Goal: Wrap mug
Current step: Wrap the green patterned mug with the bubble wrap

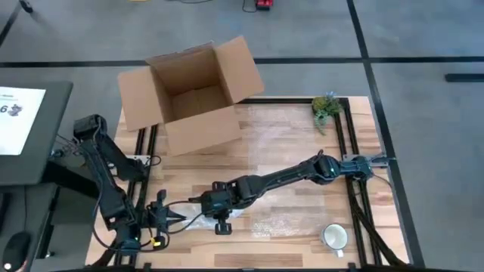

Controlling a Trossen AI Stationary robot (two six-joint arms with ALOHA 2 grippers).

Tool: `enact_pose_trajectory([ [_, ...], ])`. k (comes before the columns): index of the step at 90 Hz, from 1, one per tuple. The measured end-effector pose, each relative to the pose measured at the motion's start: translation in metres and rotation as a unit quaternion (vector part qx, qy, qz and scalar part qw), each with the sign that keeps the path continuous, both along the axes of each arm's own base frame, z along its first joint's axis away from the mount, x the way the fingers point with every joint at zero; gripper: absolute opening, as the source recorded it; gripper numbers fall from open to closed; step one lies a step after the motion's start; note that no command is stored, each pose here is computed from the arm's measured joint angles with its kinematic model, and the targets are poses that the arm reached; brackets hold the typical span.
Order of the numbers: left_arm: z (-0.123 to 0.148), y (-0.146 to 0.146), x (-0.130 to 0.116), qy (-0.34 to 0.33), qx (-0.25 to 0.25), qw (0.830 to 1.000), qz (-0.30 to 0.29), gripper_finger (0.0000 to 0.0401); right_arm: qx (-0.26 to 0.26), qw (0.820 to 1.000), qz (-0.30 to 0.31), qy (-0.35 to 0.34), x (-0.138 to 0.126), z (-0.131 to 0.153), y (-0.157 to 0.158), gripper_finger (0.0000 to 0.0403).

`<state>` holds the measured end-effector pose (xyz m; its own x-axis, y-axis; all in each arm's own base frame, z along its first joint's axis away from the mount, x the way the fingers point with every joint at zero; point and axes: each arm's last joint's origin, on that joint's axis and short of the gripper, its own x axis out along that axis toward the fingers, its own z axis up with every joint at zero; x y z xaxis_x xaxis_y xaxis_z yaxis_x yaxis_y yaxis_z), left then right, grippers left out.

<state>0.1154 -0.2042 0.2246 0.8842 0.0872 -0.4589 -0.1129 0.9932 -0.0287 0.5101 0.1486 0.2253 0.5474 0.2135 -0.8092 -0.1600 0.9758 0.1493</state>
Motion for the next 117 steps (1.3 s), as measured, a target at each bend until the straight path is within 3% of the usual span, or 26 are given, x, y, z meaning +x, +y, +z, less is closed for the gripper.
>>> enact_pose_trajectory([
  [19,0.001,-0.001,0.0,-0.003,-0.005,1.0,0.001,0.0,-0.006,1.0,0.014,-0.015,0.001,0.003,0.0,0.0],
  [44,0.001,-0.001,0.0,-0.003,-0.003,1.0,0.0,0.0,-0.006,0.999,0.004,-0.051,-0.014,0.05,-0.005,0.0],
  [59,0.001,-0.001,0.0,-0.002,0.006,1.0,-0.005,0.0,0.008,0.998,0.001,-0.068,-0.016,0.057,0.006,0.0],
  [79,0.0,-0.001,0.0,-0.002,0.005,1.0,-0.005,0.0,0.001,0.999,0.016,-0.037,-0.01,0.022,0.023,0.0],
  [117,-0.001,0.0,0.001,0.0,0.012,1.0,-0.003,0.0,0.005,0.998,-0.053,0.039,0.002,-0.012,-0.015,0.0],
])
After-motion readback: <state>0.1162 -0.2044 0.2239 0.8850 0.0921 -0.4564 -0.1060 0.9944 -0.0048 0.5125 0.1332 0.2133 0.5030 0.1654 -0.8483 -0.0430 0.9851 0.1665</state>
